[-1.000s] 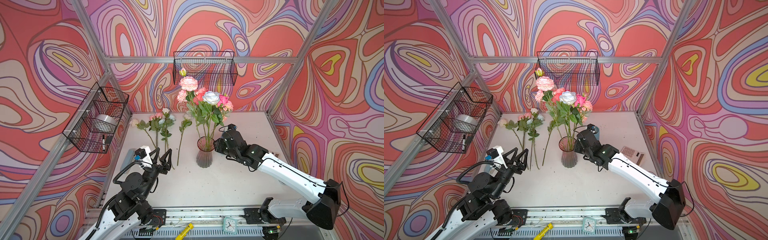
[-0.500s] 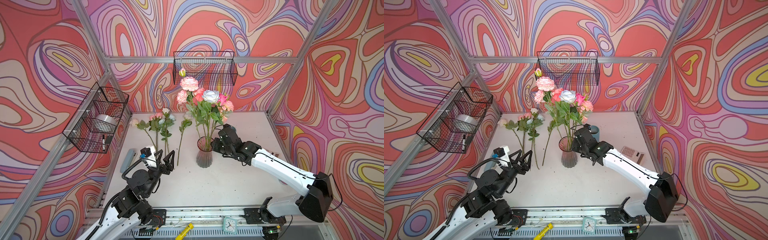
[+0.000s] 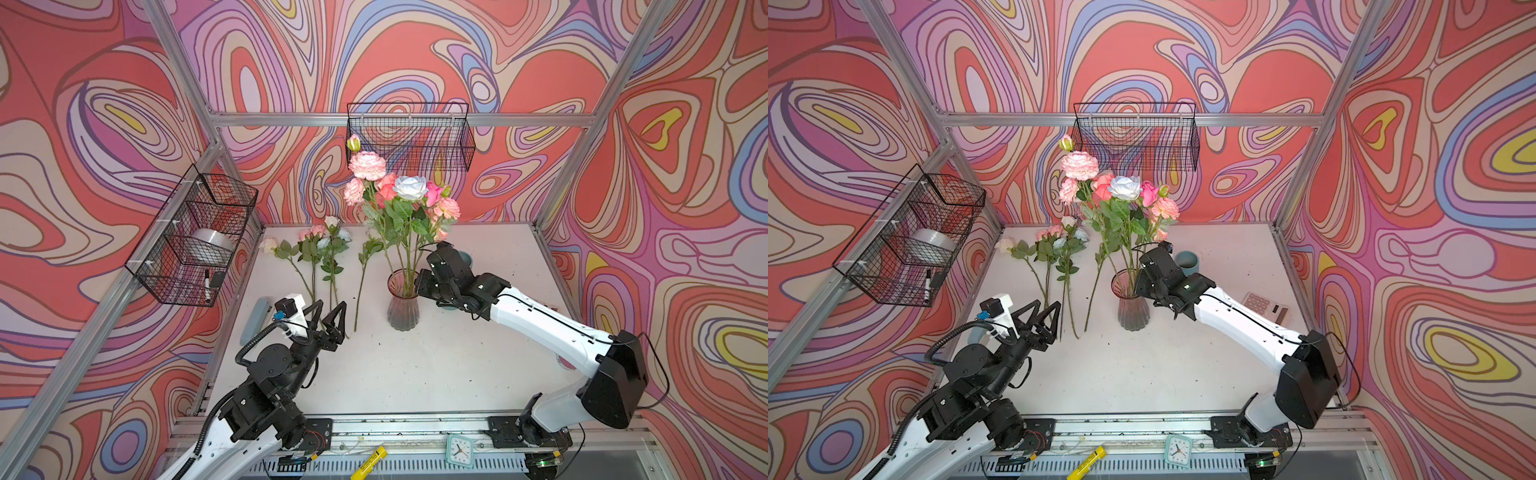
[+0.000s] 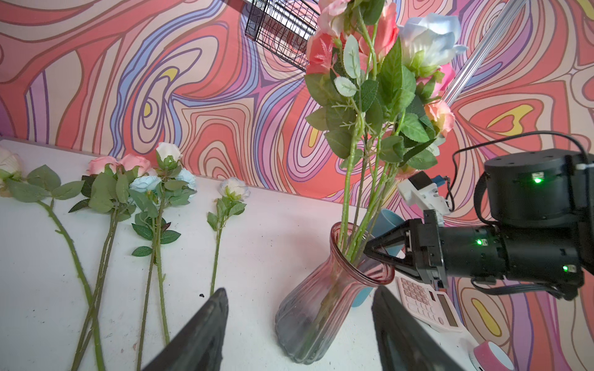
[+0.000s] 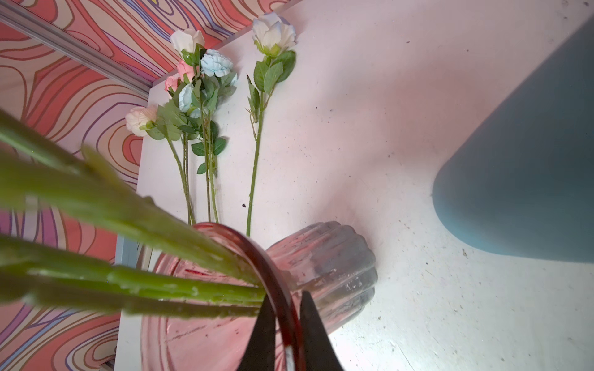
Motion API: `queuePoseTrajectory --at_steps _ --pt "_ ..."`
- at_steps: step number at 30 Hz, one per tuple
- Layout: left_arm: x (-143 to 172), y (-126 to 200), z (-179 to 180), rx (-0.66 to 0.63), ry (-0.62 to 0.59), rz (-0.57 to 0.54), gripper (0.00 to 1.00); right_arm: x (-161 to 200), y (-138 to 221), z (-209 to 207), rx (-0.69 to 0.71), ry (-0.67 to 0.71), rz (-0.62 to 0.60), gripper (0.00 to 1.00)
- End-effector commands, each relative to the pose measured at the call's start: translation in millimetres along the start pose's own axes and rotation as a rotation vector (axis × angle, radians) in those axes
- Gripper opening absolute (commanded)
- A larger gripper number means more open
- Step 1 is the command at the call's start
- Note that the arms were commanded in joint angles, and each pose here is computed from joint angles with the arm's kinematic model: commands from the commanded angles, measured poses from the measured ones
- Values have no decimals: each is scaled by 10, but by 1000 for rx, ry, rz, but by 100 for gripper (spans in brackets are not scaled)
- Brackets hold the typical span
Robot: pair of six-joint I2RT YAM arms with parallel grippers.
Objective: Arrange flowers in a vase
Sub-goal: Move the vase to the top-center of the table.
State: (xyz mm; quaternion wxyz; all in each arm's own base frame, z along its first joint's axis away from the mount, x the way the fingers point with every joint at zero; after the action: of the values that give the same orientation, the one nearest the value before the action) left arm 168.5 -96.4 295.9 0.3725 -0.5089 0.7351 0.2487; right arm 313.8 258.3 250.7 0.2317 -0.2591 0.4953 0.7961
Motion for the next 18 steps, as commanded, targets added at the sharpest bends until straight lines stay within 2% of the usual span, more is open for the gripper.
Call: queuePoseTrajectory --at_steps 1,10,13,18 --pt "12 2 -10 6 10 8 71 -166 -179 -18 35 75 -25 0" --pt "-12 19 -21 8 10 8 71 -596 -589 -207 53 104 17 0" --pt "-25 24 -30 10 7 8 71 -748 -628 -236 41 114 30 0" --pt "-30 23 -33 10 3 5 71 -803 -745 -342 50 111 50 0"
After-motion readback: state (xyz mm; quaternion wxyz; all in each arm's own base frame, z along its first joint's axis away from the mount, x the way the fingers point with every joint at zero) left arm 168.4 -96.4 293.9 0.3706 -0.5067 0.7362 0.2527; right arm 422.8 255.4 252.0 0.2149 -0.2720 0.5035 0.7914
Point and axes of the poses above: each gripper's point midway between its finger pads, its own y axis back along the fingers, its own z axis along the line the jaws close on, x = y × z, the point moved 5 cm from there along y, back along the fingers, and after that the axes turned 10 degrees about y, right-handed, at the moved point
